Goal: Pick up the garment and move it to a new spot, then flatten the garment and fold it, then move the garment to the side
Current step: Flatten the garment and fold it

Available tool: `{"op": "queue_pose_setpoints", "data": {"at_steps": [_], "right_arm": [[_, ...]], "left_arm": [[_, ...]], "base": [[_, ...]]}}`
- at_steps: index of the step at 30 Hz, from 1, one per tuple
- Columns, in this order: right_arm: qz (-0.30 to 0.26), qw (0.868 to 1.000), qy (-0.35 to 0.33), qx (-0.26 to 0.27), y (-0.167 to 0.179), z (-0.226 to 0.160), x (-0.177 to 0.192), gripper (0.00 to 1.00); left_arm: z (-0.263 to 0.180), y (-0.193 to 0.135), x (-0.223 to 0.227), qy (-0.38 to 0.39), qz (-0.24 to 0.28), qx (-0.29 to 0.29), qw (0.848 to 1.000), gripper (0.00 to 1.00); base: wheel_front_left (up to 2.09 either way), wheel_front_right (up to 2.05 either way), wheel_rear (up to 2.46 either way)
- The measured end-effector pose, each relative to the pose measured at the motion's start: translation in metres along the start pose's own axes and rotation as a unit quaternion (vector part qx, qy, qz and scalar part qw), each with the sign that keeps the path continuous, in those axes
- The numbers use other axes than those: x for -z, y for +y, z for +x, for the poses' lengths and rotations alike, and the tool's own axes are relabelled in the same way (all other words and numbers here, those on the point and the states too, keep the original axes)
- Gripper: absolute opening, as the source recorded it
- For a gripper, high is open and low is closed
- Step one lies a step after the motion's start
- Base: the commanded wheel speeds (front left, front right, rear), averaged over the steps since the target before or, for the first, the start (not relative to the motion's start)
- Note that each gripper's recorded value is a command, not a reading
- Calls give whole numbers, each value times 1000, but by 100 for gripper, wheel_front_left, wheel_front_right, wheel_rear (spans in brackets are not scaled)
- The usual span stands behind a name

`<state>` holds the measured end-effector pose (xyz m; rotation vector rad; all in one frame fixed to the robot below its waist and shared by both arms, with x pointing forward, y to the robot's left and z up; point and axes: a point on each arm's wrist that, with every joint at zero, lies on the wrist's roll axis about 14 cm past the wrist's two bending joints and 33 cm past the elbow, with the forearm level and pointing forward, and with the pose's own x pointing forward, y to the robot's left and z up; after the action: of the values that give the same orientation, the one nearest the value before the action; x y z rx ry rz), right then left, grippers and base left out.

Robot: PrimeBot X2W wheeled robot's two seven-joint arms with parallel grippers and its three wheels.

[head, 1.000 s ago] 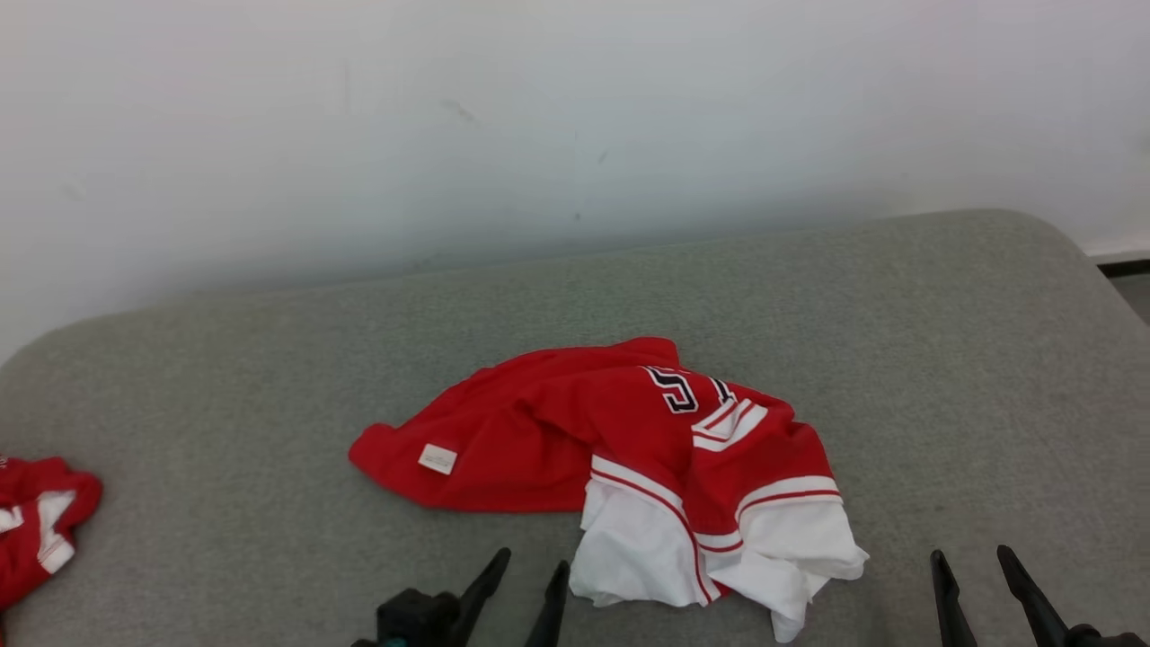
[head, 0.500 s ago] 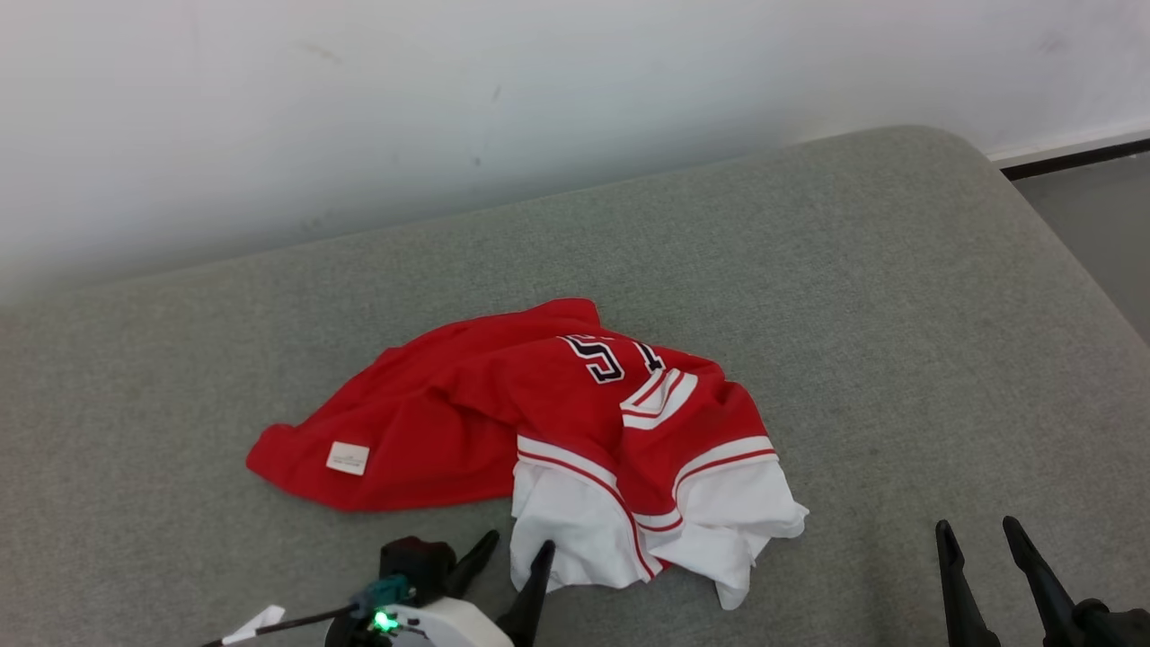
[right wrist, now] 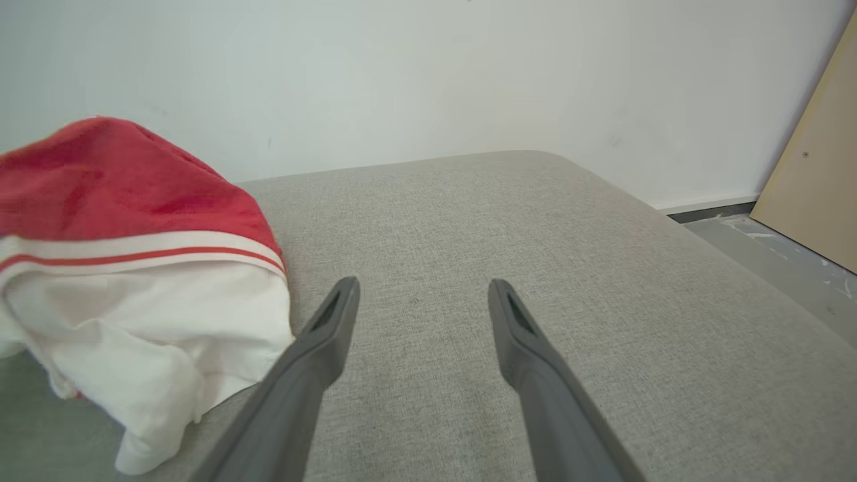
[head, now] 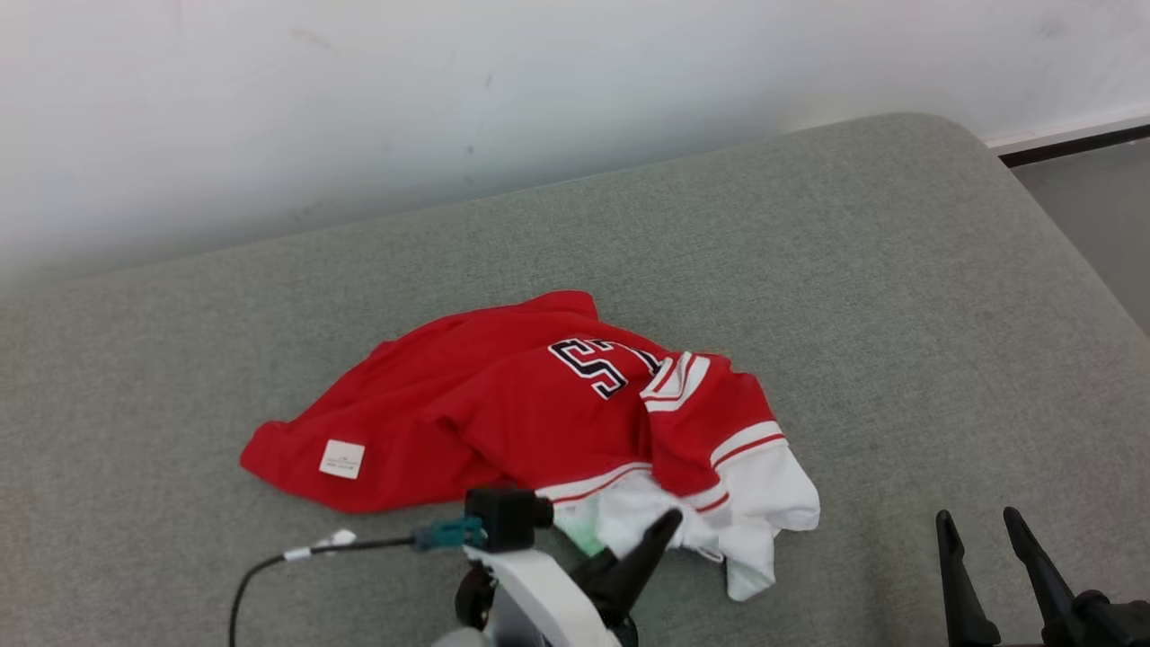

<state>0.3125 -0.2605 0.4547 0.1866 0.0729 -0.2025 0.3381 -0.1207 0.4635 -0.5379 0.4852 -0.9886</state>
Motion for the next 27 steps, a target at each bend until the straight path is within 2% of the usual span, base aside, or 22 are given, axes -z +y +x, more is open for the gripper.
{"op": "queue_pose_setpoints", "data": {"at_steps": [7,13,20,27], "right_arm": [[3,1000,-3,-9,7,2,-1,100],[5,1000,-3,-13,9,0,-1,100],[3,1000,-5,-12,9,0,-3,100],[2,1000,-3,-2,4,0,-2,100]], "left_arm": [[4,-47,-102,-122,-34,92,988,0],[11,-58,-173,-196,0,108,975,0],[25,-28,-246,-276,43,34,960,0],[11,20,-322,-376,68,-66,922,0]], "base": [[0,0,0],[0,0,0],[0,0,0],[0,0,0]]}}
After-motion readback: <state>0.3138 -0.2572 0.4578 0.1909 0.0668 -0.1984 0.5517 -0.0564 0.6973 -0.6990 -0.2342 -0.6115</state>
